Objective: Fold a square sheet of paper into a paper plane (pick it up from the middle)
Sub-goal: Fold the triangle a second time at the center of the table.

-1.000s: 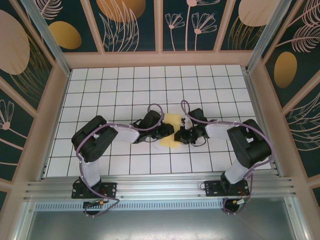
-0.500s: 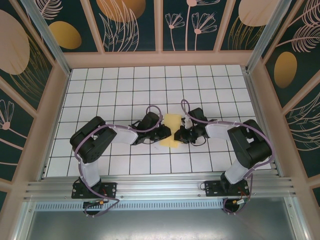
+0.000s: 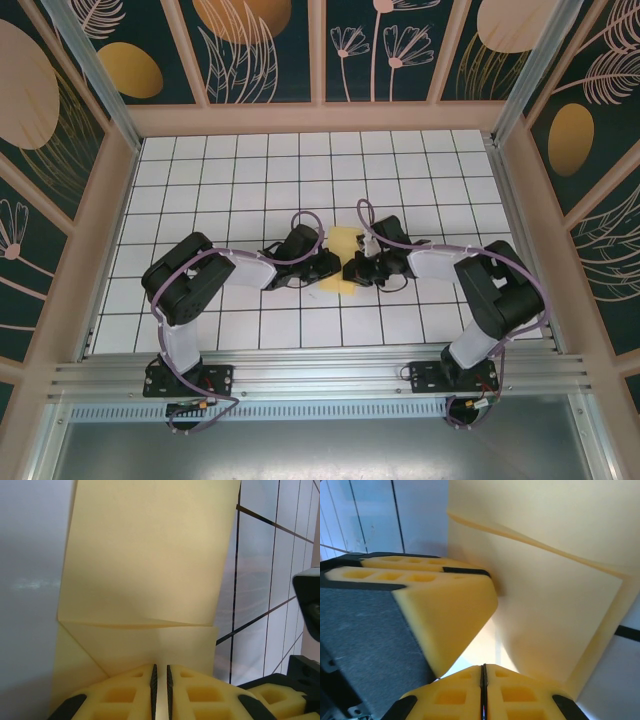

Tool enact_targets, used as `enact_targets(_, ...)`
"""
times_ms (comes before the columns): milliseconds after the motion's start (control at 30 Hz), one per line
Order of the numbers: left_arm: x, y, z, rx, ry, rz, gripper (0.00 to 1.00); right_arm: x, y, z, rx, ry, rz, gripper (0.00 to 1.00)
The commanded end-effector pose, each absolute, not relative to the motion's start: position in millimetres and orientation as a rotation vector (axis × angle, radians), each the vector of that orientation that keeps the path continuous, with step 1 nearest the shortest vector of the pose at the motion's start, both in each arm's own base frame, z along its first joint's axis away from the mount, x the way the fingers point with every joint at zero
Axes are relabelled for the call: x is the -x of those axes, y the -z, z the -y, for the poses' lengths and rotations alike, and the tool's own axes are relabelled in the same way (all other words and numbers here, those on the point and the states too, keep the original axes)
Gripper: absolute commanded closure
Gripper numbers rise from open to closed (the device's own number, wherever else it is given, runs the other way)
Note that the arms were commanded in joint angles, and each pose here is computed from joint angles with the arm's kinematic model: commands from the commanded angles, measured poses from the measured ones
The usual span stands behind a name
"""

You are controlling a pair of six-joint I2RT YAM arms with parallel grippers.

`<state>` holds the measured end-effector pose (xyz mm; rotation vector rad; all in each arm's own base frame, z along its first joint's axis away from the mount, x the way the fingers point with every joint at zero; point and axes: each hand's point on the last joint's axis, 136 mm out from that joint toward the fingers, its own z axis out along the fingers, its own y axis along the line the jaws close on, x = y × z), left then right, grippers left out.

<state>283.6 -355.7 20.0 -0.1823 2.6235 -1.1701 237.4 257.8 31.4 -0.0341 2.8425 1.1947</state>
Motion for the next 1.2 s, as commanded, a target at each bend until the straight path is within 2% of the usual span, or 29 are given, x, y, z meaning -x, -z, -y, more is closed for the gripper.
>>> enact_targets(0, -278, 2, 343, 0.217, 1.086, -2.683, 0.83, -240, -22, -259, 0.022, -1.180, -2.854, 0.88)
enact_targets(333, -275, 9, 340, 0.217, 1.070, -2.698, 0.83, -232, 0, -235, -0.030, -1.050, -2.940, 0.88)
enact_targets(667, -273, 19, 335, 0.228, 1.027, -2.722, 0.84, -212, -4, -234, 0.043, -1.135, -2.962, 0.87)
enact_targets(1167, -274, 22, 333, 0.236, 0.997, -2.735, 0.84, -189, 3, -219, 0.066, -1.088, -3.019, 0.86)
